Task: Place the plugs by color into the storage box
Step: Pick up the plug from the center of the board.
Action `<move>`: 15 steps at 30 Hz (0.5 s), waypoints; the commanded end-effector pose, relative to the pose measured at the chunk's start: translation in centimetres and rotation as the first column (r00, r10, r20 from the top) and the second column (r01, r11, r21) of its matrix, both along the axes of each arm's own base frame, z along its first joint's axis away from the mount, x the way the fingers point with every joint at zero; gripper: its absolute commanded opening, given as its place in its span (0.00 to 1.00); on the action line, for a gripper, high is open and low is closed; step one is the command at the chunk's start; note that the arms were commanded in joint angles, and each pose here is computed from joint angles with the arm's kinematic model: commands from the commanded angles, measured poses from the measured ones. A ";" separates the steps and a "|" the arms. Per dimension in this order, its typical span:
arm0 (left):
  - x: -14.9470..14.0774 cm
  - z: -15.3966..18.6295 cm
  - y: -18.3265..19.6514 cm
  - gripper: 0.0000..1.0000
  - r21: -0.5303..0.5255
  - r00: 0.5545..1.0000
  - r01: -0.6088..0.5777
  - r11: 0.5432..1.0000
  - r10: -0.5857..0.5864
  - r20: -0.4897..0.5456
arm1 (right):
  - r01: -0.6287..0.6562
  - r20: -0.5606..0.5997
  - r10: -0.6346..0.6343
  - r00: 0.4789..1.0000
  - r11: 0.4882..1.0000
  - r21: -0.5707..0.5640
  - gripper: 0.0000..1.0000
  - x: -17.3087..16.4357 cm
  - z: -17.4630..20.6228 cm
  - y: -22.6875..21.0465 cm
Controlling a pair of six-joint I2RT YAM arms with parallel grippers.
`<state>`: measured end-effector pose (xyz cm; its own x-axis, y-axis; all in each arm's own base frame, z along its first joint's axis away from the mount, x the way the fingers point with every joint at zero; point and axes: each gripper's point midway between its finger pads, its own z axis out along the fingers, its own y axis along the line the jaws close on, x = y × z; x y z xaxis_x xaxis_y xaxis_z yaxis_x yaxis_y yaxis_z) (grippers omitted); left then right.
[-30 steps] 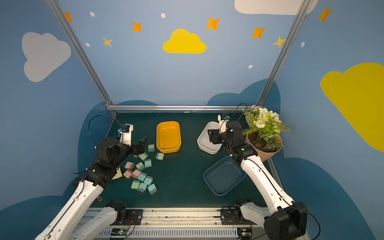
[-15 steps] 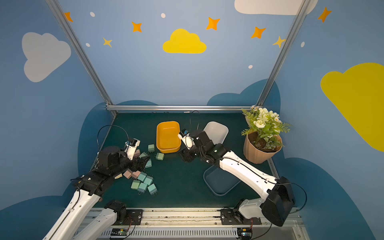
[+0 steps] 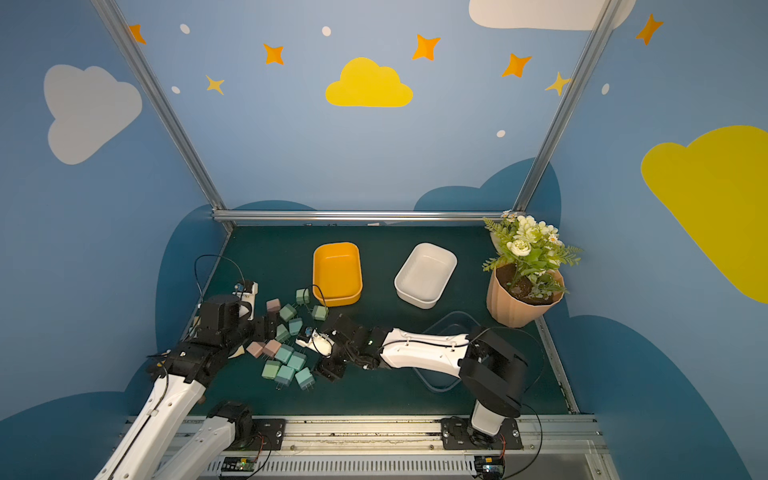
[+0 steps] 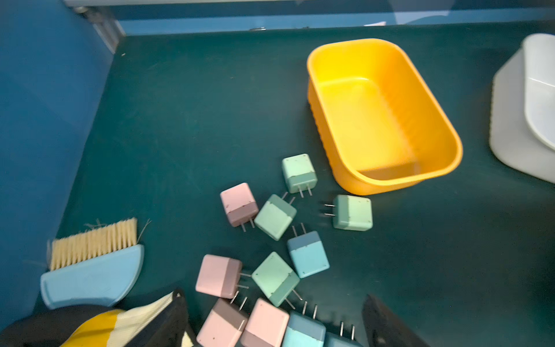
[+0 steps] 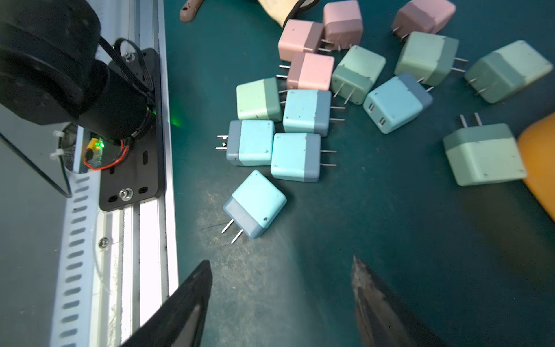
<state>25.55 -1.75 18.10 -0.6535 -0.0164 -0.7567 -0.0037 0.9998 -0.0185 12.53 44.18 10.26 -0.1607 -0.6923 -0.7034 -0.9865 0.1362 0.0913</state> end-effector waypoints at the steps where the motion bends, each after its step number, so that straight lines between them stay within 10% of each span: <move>1: 0.2 1.2 0.9 0.91 -0.039 0.998 -0.051 0.998 0.052 0.029 | -0.050 0.072 0.046 0.996 0.997 0.051 0.76 0.2 0.8 2.1; 15: 0.3 0.8 0.4 0.90 -0.058 1.000 -0.011 0.998 0.013 0.024 | -0.264 0.086 0.261 0.962 0.964 0.030 0.79 -2.0 -3.0 3.6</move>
